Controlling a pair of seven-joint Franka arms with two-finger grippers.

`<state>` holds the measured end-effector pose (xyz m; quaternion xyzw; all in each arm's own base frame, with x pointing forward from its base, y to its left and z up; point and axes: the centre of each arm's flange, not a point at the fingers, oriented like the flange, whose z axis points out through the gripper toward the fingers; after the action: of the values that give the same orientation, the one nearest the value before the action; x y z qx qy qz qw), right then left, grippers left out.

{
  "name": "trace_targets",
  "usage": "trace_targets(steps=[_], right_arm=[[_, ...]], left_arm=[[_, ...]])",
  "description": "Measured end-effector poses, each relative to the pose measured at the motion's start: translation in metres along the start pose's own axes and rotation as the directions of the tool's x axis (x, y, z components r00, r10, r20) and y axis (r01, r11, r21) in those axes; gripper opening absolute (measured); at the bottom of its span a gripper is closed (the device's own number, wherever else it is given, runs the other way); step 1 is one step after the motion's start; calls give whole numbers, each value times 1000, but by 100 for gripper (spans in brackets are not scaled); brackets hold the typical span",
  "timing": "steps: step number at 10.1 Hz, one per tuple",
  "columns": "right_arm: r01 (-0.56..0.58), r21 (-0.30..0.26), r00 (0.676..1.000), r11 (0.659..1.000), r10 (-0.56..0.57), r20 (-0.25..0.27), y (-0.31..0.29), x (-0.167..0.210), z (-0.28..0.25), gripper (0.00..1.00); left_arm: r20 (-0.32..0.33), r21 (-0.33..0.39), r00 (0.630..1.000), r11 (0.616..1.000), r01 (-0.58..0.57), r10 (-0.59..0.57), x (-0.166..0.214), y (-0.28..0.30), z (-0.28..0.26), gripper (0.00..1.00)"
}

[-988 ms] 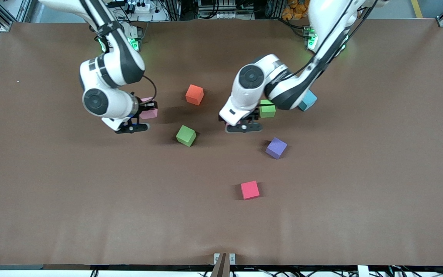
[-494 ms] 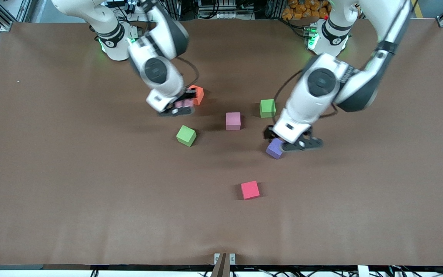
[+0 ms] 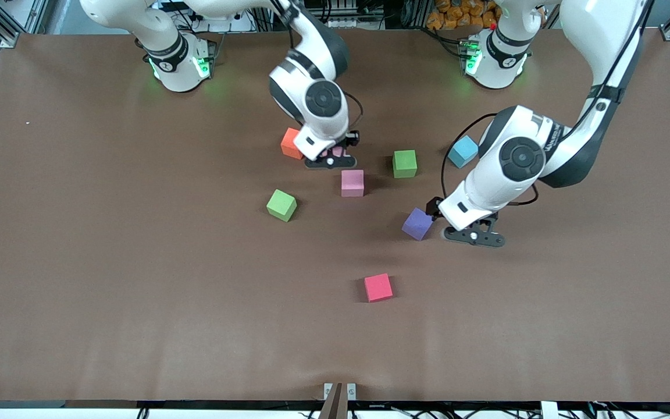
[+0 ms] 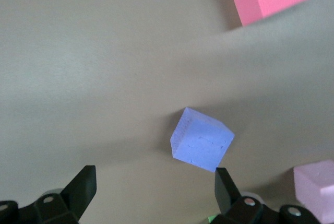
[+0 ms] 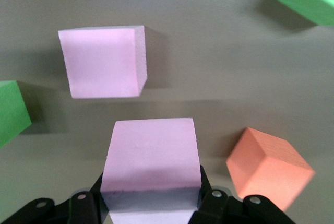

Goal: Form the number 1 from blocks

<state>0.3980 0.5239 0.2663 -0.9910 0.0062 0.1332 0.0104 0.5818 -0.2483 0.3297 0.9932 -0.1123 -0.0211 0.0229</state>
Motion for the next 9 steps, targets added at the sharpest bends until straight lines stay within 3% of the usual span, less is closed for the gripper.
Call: trace_targets(steps=[3, 5, 9], right_arm=[[-23, 10, 999, 1000, 23, 47, -21, -5, 30, 64], [-18, 17, 998, 1000, 17, 53, -31, -15, 31, 64], [-24, 36, 999, 999, 22, 35, -34, -11, 37, 64]], left_arm=[[63, -8, 996, 998, -55, 56, -9, 1, 33, 100], [84, -17, 994, 997, -74, 75, -12, 6, 48, 100], [47, -76, 991, 989, -125, 128, -9, 33, 90, 100]])
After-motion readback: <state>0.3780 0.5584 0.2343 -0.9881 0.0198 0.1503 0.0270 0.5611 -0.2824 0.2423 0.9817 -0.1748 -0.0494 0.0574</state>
